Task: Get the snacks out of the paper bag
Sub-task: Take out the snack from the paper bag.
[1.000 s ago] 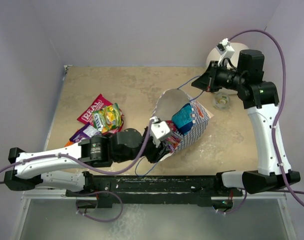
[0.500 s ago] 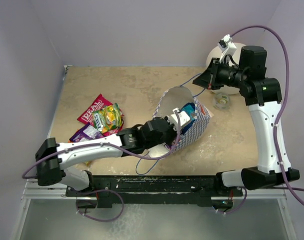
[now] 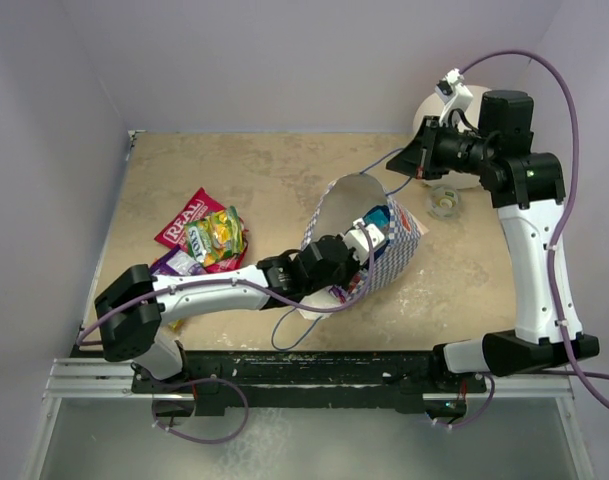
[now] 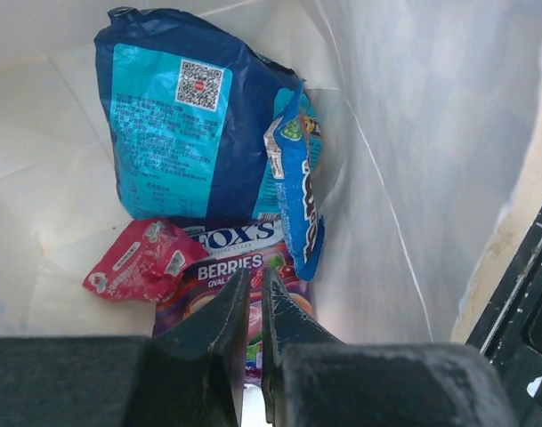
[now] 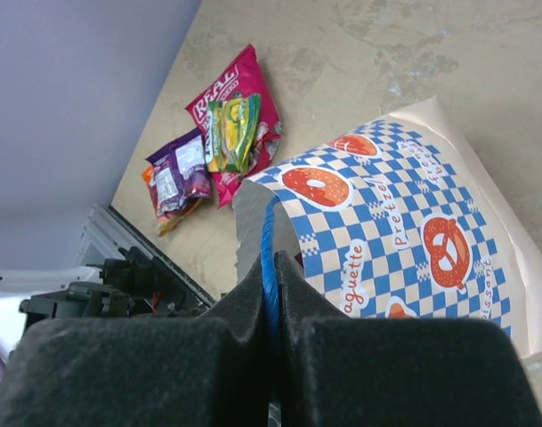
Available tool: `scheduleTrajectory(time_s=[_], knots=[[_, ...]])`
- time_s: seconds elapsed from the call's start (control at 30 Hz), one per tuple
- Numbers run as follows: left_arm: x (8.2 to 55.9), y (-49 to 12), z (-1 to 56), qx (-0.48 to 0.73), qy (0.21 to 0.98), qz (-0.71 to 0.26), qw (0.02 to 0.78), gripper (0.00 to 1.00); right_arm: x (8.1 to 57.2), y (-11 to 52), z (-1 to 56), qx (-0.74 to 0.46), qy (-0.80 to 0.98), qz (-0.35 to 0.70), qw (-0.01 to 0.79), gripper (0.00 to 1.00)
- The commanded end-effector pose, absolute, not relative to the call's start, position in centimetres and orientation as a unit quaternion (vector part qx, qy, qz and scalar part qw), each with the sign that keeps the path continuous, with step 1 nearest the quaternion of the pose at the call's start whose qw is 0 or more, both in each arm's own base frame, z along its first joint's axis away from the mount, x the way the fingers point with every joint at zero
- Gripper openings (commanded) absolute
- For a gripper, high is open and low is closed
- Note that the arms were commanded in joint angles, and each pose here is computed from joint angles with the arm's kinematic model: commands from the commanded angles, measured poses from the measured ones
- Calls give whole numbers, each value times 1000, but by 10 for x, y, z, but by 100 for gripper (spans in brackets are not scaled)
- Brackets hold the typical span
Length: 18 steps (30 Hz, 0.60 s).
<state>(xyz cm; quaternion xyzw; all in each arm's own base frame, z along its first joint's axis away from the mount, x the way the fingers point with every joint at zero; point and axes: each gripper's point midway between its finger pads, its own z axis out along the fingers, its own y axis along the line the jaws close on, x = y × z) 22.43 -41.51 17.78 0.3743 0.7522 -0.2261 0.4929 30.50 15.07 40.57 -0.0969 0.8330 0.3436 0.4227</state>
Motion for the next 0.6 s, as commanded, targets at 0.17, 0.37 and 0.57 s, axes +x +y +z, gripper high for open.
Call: scheduleTrajectory(time_s=[0.17, 0.37, 0.57], knots=[[260, -462, 183, 330, 724, -277, 539, 16, 285, 152, 431, -99, 805, 361, 459, 0], [297, -484, 175, 301, 725, -272, 557, 24, 288, 154, 434, -83, 802, 374, 459, 0], [321, -496, 164, 280, 728, -281, 559, 51, 287, 151, 433, -94, 808, 360, 457, 0]])
